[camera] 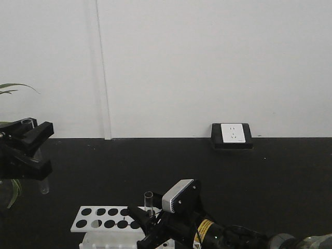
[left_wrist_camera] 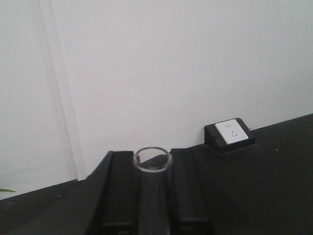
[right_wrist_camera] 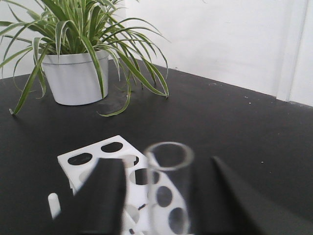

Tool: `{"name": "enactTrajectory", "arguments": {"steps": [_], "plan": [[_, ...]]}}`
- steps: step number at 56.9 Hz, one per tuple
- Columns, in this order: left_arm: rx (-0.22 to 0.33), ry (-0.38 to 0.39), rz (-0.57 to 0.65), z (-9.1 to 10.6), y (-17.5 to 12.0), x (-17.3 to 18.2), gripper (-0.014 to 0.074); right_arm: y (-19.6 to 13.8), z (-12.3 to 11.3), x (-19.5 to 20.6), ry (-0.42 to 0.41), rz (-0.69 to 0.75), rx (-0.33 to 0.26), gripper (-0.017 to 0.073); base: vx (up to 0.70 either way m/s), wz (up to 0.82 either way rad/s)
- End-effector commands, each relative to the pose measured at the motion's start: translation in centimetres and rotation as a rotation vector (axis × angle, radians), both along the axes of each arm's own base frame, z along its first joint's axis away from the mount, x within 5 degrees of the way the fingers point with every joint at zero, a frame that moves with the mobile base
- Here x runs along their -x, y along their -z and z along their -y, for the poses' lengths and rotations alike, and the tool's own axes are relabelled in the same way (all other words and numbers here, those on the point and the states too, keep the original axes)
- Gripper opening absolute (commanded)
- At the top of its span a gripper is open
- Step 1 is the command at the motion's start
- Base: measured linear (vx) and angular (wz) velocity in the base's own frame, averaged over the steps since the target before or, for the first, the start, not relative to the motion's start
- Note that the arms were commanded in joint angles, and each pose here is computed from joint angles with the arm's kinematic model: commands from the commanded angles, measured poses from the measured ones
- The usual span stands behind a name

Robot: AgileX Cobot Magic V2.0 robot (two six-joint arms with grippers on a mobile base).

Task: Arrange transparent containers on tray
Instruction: 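Close both grippers on the test tubes and lift them from the rack, then raise both held test tubes clear of the rack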

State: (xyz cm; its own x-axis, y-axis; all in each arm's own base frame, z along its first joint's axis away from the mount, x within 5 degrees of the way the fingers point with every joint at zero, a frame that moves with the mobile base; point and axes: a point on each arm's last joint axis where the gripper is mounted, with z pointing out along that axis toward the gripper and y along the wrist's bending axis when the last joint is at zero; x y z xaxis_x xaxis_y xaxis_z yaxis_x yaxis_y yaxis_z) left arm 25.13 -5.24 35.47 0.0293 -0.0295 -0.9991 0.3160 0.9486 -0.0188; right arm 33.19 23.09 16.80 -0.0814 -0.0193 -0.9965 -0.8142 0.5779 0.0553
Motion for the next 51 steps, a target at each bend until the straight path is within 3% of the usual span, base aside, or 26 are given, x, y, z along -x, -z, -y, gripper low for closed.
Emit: {"name": "enactTrajectory", "arguments": {"steps": [1, 6, 14, 22, 33, 51], "plan": [[0.054, 0.041, 0.114, 0.3, -2.3, 0.8, -0.0006, -3.6, -0.1, -0.1, -0.009, 0.112, -0.111, 0.0134, 0.00, 0.00], [0.054, 0.041, 0.114, 0.3, -2.3, 0.8, -0.0006, -3.6, -0.1, -0.1, -0.010, 0.113, -0.111, -0.0015, 0.00, 0.00], [0.054, 0.041, 0.114, 0.3, -2.3, 0.8, -0.0006, -4.1, 0.0, 0.0, -0.006, 0.119, -0.108, -0.0014, 0.00, 0.00], [0.054, 0.041, 0.114, 0.3, -2.3, 0.8, -0.0006, -6.7, 0.4, 0.4, 0.014, 0.155, -0.107, -0.0013, 0.00, 0.00], [0.054, 0.041, 0.114, 0.3, -2.3, 0.8, -0.0006, -12.6, 1.8, 2.2, 0.057, 0.239, -0.111, -0.0013, 0.00, 0.00], [0.055, 0.028, 0.154, 0.0, -3.6, 2.4, -0.0006, -22.2, 6.7, 7.9, 0.235, 0.207, -0.117, -0.0013, 0.00, 0.00]]}}
